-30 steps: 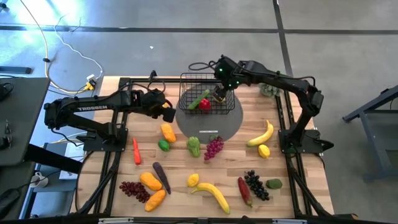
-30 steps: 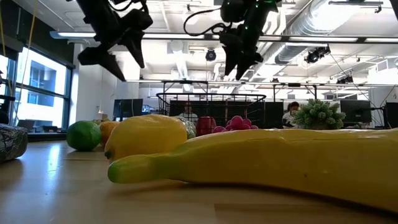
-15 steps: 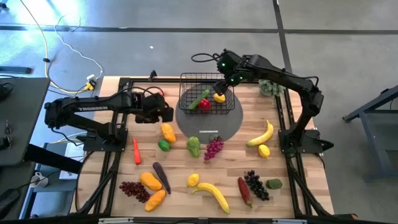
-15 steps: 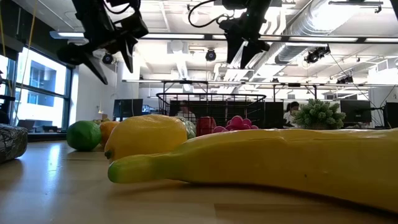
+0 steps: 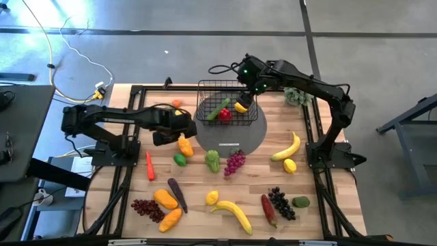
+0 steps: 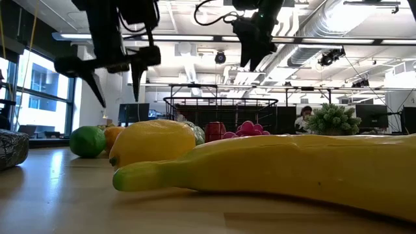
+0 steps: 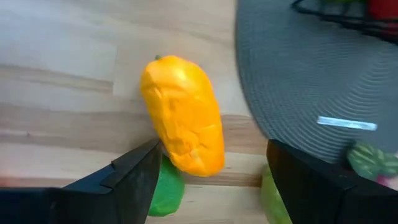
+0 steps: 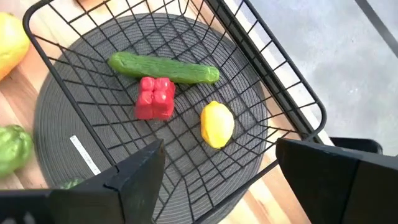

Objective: Build produce basket
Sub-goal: Put the yellow mango into the wire basket

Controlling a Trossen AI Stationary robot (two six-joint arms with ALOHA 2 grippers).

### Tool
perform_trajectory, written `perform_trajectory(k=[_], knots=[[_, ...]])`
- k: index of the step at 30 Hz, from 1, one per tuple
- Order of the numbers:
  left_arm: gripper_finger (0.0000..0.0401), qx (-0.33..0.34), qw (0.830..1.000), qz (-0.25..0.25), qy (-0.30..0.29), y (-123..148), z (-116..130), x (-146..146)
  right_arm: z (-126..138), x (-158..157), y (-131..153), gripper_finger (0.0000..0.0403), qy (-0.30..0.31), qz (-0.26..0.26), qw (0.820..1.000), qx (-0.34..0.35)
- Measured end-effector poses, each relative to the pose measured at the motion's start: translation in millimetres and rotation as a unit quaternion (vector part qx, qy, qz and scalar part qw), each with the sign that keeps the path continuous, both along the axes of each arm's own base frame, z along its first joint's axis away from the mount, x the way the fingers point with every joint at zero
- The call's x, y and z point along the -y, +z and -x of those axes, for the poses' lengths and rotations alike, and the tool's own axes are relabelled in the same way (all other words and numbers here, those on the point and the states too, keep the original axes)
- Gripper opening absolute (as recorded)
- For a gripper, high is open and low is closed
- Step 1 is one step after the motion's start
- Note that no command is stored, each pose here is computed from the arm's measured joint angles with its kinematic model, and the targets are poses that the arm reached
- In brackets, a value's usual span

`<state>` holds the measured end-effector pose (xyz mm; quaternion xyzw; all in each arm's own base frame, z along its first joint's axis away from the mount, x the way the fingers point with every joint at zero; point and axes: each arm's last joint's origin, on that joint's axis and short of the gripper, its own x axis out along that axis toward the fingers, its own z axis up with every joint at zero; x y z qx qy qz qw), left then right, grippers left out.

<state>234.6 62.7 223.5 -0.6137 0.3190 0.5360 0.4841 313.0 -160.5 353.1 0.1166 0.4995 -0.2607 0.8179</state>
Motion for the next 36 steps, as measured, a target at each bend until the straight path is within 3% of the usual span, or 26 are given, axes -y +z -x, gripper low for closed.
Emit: perform_trajectory(k=[16, 31, 36], knots=[[0.0282, -0.045, 0.996, 0.042, 0.071, -36.3, -20.5, -0.8, -0.3, 0.2, 0.0, 0.0287, 0.026, 0.011, 1.000, -0.008], [0.0281, -0.102, 0.990, 0.053, 0.076, -65.9, -28.8, -3.3, -0.3, 0.2, 0.0, 0.0287, 0.040, 0.017, 0.999, -0.013], [0.0257, -0.107, 0.991, 0.036, 0.075, -66.8, -28.6, -4.6, -0.4, 0.2, 0.0, 0.0287, 0.041, 0.017, 0.999, -0.013]])
